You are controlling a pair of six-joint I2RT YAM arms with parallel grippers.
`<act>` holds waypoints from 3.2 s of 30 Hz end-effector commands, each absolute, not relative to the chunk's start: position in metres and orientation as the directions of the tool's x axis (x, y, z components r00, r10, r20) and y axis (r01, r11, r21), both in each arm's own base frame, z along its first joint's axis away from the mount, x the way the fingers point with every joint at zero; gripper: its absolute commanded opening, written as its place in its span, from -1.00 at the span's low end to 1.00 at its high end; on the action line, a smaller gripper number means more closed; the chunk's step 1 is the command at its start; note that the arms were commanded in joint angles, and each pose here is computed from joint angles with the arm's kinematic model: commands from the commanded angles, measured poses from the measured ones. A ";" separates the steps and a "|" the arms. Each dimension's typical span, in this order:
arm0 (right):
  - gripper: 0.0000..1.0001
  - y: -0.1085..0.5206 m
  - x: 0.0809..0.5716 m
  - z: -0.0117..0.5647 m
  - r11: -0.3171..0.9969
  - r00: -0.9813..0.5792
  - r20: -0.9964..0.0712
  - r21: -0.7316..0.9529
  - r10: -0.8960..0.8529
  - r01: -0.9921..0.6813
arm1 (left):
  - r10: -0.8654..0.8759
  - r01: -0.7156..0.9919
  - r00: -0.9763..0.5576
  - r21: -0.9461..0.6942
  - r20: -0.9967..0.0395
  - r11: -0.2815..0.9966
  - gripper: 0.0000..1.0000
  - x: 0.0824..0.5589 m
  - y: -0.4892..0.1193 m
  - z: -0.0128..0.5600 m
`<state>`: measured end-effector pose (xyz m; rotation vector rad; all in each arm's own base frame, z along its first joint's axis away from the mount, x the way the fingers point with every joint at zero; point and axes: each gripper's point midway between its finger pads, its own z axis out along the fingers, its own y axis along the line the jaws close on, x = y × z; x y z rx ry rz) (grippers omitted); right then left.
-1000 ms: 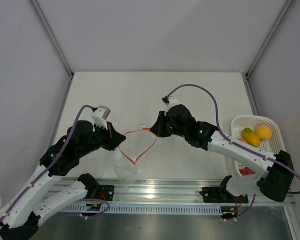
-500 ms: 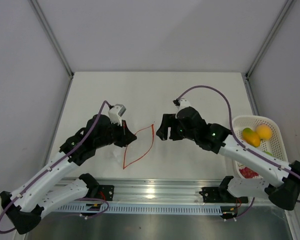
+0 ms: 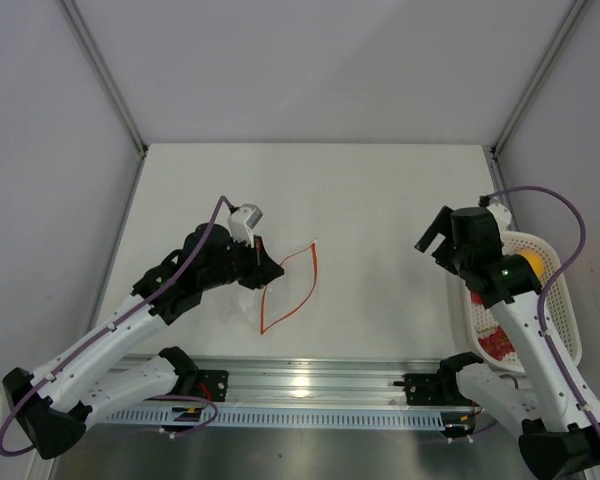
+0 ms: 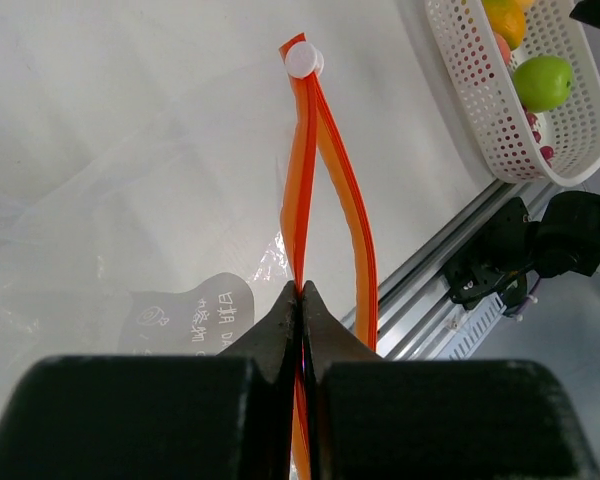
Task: Place the food in the zip-top bag and seal the zipper
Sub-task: Open the zipper of the food storage bag, then pick up the fake fruit from the bin, then place the fake fruit in the zipper food storage bag.
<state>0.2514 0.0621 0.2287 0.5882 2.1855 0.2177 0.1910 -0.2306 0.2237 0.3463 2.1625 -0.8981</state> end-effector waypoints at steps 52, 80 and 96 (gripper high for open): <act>0.57 -0.105 0.263 0.030 0.482 -0.338 -0.484 0.209 0.807 0.851 | -0.001 0.553 -0.701 -0.543 -0.714 0.632 -0.99 0.175 -0.249 0.221; -0.78 0.115 0.263 0.263 0.794 -0.645 -0.647 0.599 0.407 -0.100 | 0.003 0.547 -0.725 -0.574 -0.689 0.610 -0.99 0.179 -0.263 0.215; -0.69 0.323 0.176 0.274 0.602 -0.611 -0.790 0.466 -0.046 -0.649 | -0.003 0.550 -0.740 -0.608 -0.673 0.573 -0.99 0.176 -0.271 0.225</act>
